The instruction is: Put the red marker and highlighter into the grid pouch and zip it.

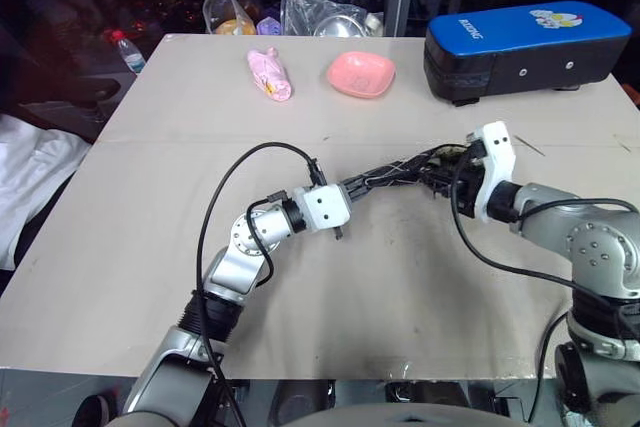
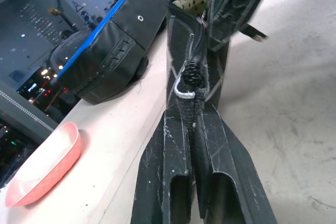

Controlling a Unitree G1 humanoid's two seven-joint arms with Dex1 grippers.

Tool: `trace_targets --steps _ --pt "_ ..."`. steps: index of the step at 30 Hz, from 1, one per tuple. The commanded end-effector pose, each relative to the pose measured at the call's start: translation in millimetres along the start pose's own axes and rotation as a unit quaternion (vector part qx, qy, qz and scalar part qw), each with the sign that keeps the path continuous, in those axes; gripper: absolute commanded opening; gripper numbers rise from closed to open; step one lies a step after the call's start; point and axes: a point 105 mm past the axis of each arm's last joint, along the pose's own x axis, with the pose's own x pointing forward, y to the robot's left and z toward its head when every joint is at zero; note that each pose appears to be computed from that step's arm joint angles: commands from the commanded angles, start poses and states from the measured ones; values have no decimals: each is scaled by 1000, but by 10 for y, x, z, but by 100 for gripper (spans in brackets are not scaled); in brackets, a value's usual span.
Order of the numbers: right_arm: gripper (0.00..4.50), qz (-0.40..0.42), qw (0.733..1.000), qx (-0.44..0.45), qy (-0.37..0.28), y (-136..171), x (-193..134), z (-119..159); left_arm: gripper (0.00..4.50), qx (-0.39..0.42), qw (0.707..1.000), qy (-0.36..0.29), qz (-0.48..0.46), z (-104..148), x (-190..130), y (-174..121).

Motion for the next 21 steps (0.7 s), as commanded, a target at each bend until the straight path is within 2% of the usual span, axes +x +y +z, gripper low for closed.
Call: trace_targets --steps 1,8,15,17,18,19,21 --pt "3 -124 991 -12 -53 -543 -219 233 0 15 999 10 31 -35 -103 170" --pt "3 -204 976 -21 -68 -904 -347 280 0 18 999 13 33 -50 -109 183" --pt "3 -167 983 -16 -79 -792 -299 281 0 19 999 21 38 -93 -120 199" --pt "75 -114 990 -26 -75 -637 -285 249 0 5 999 25 33 -127 -149 185" --pt "106 -94 993 -32 -71 -579 -285 230 31 -2 999 25 31 -134 -164 176" --pt "165 -72 995 -38 -63 -515 -288 188 67 -9 999 27 28 -149 -187 170" --pt "254 -47 996 -64 -48 -449 -316 104 140 -18 999 39 16 -202 -241 133"
